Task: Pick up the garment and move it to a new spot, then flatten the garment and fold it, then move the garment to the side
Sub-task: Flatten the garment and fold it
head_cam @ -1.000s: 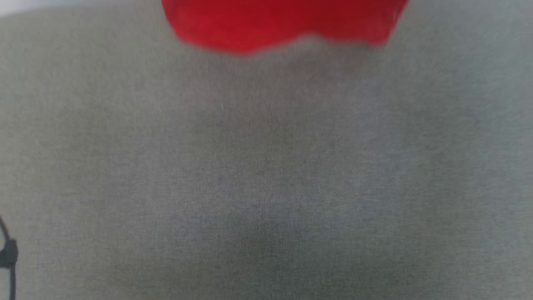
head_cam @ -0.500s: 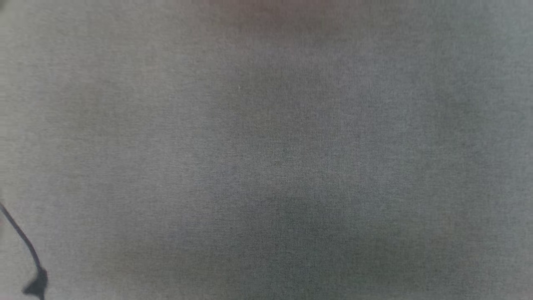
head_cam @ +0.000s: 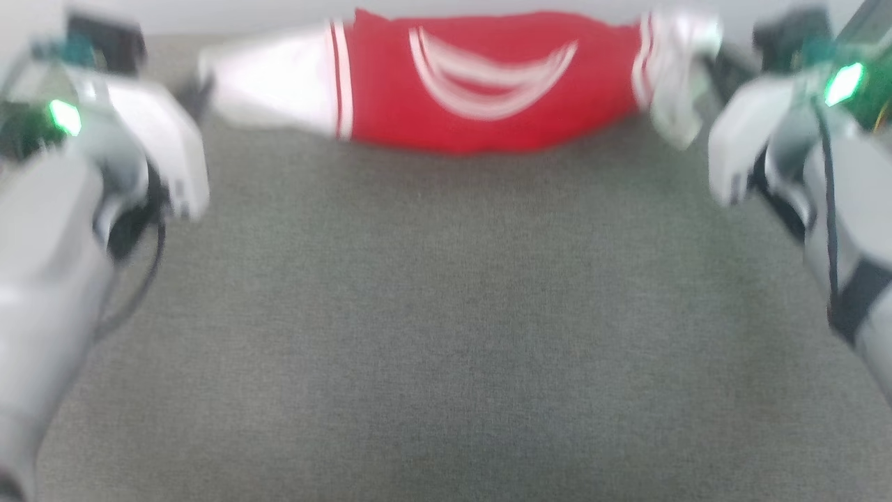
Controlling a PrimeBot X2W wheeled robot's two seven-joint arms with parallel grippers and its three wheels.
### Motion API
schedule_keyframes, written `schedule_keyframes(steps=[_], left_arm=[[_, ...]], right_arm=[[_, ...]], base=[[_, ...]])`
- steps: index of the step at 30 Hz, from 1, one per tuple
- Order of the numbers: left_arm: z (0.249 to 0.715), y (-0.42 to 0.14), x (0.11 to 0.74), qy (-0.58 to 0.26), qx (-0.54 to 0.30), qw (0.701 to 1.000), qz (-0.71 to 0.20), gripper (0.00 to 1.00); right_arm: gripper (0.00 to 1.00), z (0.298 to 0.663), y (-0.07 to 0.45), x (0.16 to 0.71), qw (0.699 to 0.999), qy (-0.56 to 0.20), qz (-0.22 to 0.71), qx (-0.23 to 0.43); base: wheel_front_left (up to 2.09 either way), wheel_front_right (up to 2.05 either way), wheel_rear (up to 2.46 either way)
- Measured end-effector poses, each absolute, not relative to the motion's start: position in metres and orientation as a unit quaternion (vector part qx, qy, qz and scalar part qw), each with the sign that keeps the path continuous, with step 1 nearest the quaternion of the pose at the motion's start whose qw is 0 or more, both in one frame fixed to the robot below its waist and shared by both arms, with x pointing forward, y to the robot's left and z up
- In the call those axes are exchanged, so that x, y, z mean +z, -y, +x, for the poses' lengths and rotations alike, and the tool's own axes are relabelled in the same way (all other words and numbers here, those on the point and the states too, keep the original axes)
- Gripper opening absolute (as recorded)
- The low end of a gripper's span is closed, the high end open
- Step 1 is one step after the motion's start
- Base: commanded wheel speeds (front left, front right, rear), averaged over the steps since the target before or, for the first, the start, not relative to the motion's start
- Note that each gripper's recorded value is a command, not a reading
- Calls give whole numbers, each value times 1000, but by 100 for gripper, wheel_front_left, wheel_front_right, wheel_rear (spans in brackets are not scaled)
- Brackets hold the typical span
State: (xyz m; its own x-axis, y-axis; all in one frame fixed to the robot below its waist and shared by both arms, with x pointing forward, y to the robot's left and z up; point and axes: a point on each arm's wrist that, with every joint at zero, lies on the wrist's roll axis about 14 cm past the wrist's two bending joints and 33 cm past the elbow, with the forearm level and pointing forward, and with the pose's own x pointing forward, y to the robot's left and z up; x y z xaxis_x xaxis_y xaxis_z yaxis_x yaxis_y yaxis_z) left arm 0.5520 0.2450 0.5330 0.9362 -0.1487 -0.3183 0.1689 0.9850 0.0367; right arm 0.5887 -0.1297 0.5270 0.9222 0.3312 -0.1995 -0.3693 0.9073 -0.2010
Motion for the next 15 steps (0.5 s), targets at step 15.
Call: schedule_keyframes(steps=[15], left_arm=[[387, -244, 436, -356, -85, 930, -12, 0]], right_arm=[[0, 445, 179, 450, 930, -265, -70, 244]], base=[[0, 0, 0]])
